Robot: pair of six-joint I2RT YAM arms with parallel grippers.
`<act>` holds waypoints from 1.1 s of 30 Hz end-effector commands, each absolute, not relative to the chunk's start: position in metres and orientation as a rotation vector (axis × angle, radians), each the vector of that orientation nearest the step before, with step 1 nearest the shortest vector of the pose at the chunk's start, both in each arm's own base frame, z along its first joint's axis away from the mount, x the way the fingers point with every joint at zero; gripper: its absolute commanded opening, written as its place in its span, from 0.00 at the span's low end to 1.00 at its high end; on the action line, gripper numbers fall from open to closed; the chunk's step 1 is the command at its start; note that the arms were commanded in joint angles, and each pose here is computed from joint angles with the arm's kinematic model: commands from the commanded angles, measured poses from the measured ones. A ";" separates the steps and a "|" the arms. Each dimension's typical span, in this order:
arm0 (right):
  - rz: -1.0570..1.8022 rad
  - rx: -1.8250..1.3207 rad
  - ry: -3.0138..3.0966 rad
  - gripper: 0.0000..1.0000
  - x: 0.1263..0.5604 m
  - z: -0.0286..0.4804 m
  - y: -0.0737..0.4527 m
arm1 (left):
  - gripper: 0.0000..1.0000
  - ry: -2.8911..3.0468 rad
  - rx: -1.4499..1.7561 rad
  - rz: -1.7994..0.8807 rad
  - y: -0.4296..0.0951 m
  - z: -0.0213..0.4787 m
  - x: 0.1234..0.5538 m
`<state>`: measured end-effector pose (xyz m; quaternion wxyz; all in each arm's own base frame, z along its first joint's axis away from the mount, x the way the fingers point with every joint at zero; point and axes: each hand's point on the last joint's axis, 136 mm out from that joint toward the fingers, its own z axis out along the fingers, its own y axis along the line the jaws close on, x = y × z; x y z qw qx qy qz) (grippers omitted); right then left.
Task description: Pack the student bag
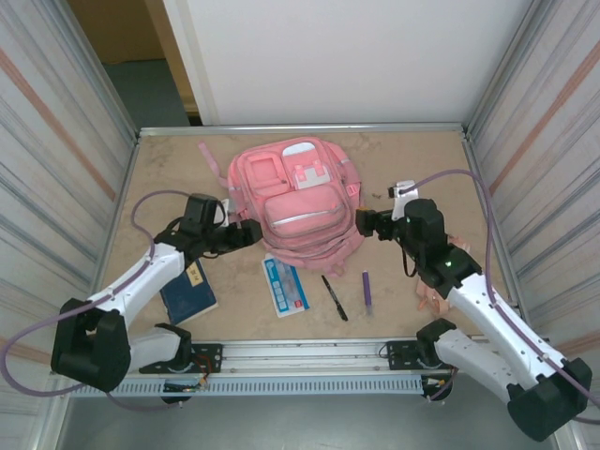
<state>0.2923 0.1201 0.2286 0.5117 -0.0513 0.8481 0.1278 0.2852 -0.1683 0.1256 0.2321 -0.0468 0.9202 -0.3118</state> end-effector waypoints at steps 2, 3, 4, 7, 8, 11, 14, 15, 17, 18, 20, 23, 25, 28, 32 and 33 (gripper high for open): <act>0.418 -0.024 2.218 0.99 0.285 0.189 0.128 | 0.78 2.555 -0.236 -0.840 -0.168 0.123 0.291; 0.402 -0.027 2.251 0.99 0.286 0.183 0.127 | 0.78 2.569 -0.289 -0.825 -0.165 0.117 0.291; 0.389 -0.032 2.291 0.99 0.286 0.178 0.128 | 0.77 2.582 -0.344 -0.816 -0.163 0.112 0.291; 0.423 -0.130 2.408 0.93 0.285 0.156 0.145 | 0.75 2.580 -0.361 -0.825 -0.163 0.109 0.291; 0.466 -0.172 2.439 0.89 0.284 0.151 0.154 | 0.75 2.581 -0.362 -0.815 -0.161 0.109 0.288; 0.586 -0.256 2.505 0.82 0.281 0.143 0.181 | 0.76 2.609 -0.438 -0.669 -0.138 0.107 0.276; 0.625 -0.366 2.497 0.80 0.278 0.138 0.208 | 0.79 2.644 -0.619 -0.316 -0.086 0.106 0.251; 0.643 -0.404 2.493 0.80 0.277 0.139 0.219 | 0.82 2.633 -0.640 -0.228 -0.072 0.110 0.244; 0.689 -0.482 2.492 0.76 0.273 0.141 0.244 | 0.97 2.603 -0.694 -0.047 -0.042 0.115 0.226; 0.718 -0.526 2.483 0.73 0.271 0.142 0.258 | 0.99 2.595 -0.725 0.009 -0.030 0.114 0.216; 0.710 -0.571 2.477 0.70 0.271 0.138 0.275 | 0.99 2.602 -0.751 -0.012 -0.023 0.109 0.207; 0.583 -0.477 2.532 0.70 0.292 0.128 0.267 | 0.99 2.625 -0.726 -0.207 -0.037 0.101 0.206; 0.526 -0.363 2.556 0.72 0.307 0.124 0.254 | 0.97 2.618 -0.705 -0.332 -0.049 0.096 0.209; 0.512 -0.112 2.607 0.76 0.326 0.116 0.232 | 0.96 2.648 -0.715 -0.350 -0.052 0.089 0.202; 0.535 0.222 2.656 0.76 0.335 0.098 0.212 | 0.99 2.706 -0.811 -0.283 -0.042 0.073 0.184; 0.561 0.280 2.651 0.75 0.337 0.093 0.212 | 0.99 2.709 -0.809 -0.301 -0.043 0.073 0.184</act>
